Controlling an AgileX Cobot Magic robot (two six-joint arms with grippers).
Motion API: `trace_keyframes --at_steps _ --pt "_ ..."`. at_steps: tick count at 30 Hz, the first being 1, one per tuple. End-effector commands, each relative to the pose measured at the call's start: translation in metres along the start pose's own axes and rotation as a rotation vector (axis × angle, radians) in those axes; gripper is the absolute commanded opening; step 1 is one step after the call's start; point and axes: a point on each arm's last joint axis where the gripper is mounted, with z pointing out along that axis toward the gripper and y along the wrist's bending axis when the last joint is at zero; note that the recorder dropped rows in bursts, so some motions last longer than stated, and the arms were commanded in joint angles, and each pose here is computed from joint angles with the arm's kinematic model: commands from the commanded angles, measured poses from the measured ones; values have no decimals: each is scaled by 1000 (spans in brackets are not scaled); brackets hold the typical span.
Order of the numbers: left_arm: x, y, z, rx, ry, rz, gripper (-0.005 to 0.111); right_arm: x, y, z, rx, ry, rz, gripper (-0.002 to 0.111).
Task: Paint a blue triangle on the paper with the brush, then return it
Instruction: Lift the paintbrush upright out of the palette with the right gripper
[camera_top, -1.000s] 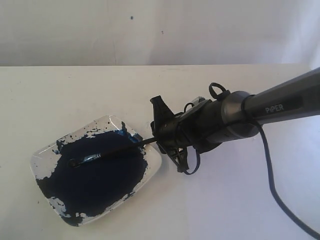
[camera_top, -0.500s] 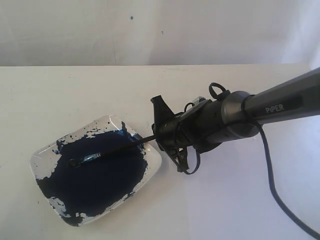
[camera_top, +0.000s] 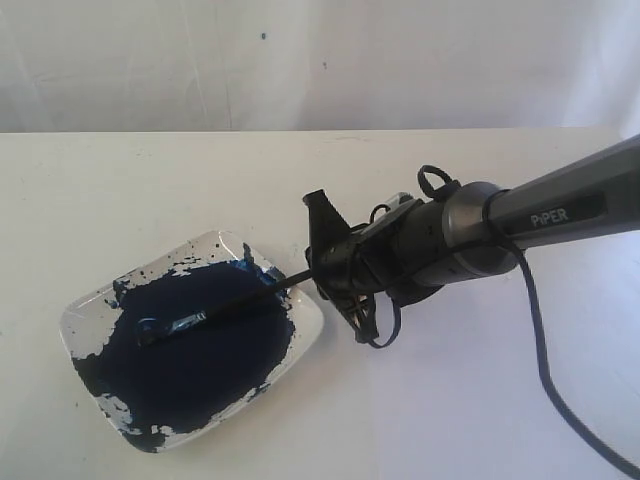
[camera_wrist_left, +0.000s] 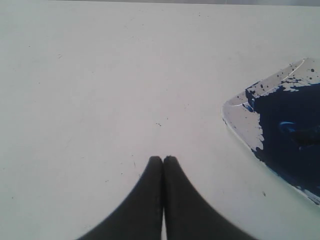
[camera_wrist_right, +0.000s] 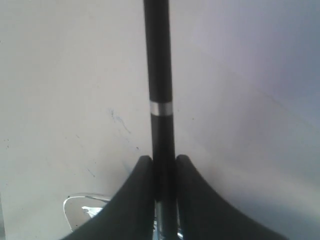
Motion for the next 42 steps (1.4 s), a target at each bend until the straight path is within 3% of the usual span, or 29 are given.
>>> trace_keyframes --at_steps 1,5,14,23,31,42 --pt "0 -1 0 9 -4 -9 0 -5 8 -5 -38 -20 -78 0" --pt "0 -1 0 9 -4 -9 0 -7 24 -21 -107 -31 -163 0" --pt "0 -1 0 9 -4 -9 0 -8 73 -83 -377 -101 -653 0" --pt "0 -1 0 9 -4 -9 0 -4 91 -117 -512 -168 -1040 0" --pt "0 -1 0 9 -4 -9 0 6 96 -132 -558 -167 -1098 0" --pt "0 -1 0 9 -4 -9 0 10 112 -179 -726 -287 -1325 0"
